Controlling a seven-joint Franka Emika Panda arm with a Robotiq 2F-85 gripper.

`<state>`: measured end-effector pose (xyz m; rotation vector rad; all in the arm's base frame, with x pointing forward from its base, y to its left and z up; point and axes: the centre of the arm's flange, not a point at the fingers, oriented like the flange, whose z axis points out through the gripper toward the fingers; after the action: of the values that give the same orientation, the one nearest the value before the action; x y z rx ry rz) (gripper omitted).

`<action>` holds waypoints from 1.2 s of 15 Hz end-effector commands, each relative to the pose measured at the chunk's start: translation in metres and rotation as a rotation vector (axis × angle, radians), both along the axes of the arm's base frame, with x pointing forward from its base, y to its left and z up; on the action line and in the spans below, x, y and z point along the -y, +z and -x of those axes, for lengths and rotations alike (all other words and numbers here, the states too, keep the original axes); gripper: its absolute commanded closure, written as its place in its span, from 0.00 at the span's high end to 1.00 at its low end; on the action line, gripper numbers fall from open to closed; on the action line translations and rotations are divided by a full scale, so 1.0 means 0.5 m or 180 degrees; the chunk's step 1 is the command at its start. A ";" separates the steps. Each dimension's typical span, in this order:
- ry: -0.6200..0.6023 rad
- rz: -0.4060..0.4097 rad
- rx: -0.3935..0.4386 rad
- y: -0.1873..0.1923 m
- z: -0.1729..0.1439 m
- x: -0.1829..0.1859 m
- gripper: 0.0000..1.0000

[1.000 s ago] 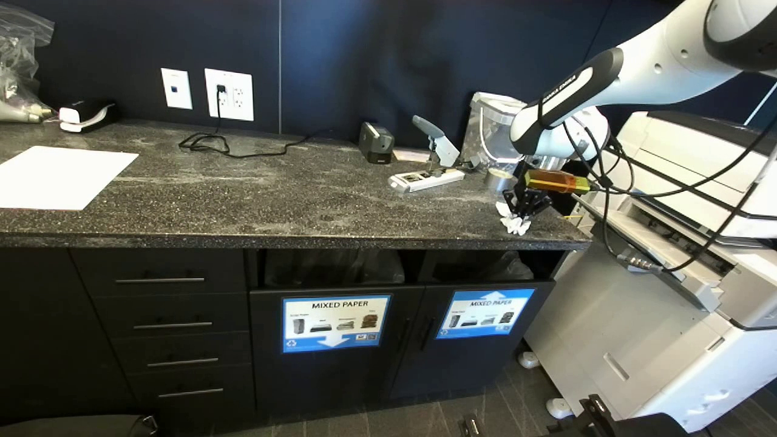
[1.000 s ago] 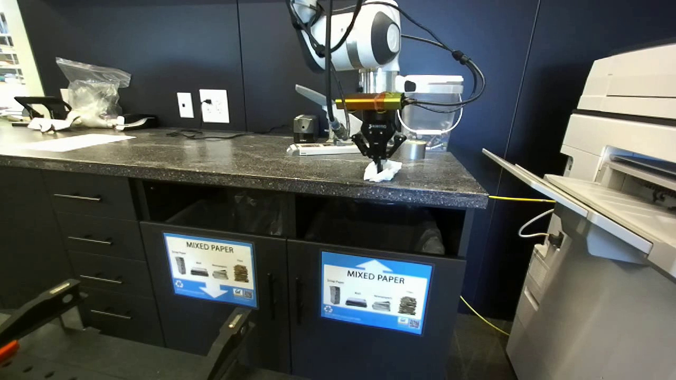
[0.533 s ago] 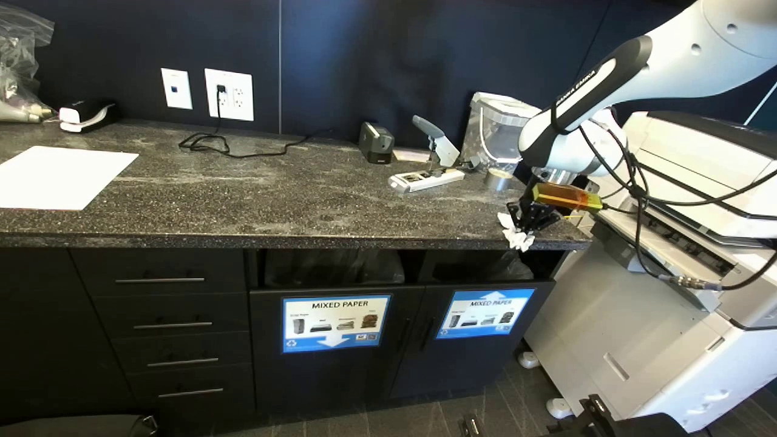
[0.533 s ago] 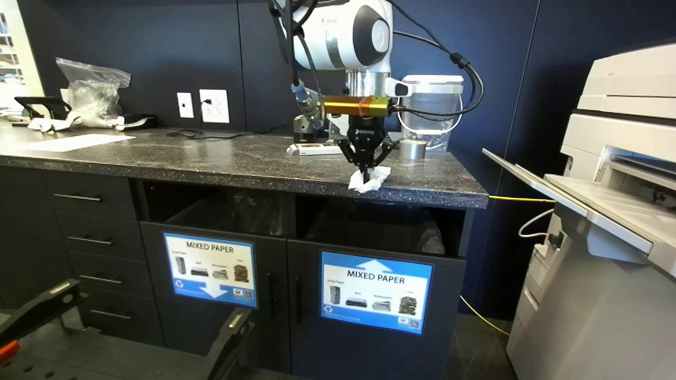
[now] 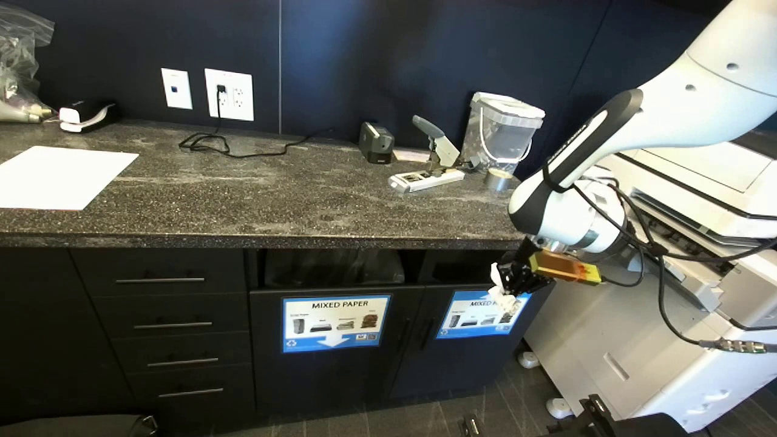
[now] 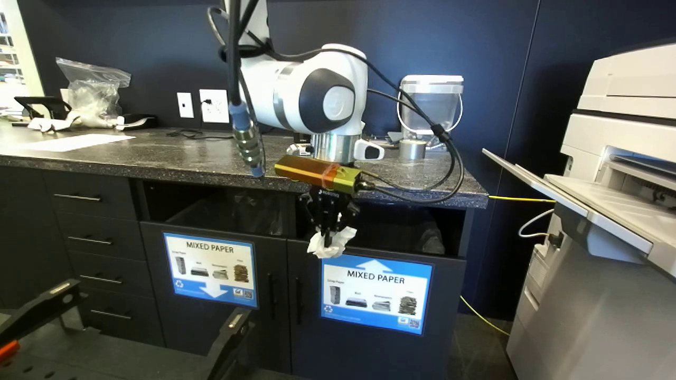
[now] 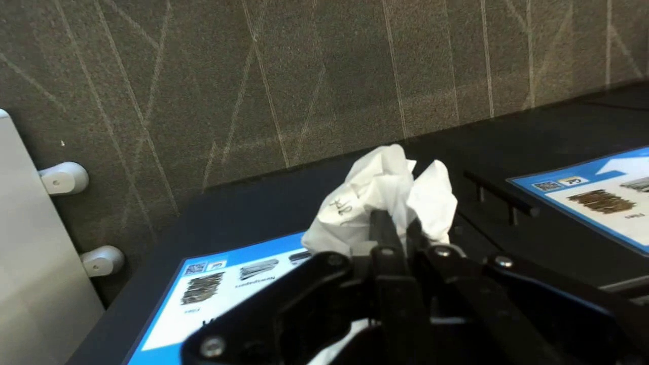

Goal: Put the papers in the bin to the right

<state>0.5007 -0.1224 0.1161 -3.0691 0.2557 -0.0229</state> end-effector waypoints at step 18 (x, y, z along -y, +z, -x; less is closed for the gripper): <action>-0.0768 -0.0162 0.2373 -0.249 -0.089 0.030 0.06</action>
<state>0.5196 -0.1348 0.0147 -2.7886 0.4165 -0.9483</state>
